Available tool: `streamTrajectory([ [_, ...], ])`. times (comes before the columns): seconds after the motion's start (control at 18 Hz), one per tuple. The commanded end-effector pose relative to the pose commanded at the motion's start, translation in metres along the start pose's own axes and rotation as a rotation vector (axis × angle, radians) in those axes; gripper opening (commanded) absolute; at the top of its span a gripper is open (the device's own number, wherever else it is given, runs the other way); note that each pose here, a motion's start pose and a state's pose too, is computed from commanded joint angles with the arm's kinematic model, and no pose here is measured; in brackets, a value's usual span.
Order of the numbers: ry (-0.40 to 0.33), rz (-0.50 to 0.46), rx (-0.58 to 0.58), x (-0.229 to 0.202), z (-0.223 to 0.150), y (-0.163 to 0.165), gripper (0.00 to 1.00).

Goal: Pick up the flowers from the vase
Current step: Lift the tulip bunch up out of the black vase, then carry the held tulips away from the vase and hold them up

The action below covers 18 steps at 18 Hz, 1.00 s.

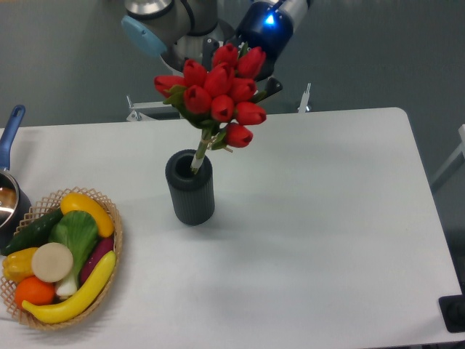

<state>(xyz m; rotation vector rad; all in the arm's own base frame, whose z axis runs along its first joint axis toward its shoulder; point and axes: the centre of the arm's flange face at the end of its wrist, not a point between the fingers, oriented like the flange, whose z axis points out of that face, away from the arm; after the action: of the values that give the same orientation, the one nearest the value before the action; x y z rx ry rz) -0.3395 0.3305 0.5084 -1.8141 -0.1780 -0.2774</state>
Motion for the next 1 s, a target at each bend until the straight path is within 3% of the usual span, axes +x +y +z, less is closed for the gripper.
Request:
streamTrajectory([
  [0.78, -0.079, -0.019, -0.003, -0.055, -0.02, -0.004, 0.32],
  [1.0, -0.222, 0.0, -0.106, -0.078, -0.024, -0.01, 0.33],
])
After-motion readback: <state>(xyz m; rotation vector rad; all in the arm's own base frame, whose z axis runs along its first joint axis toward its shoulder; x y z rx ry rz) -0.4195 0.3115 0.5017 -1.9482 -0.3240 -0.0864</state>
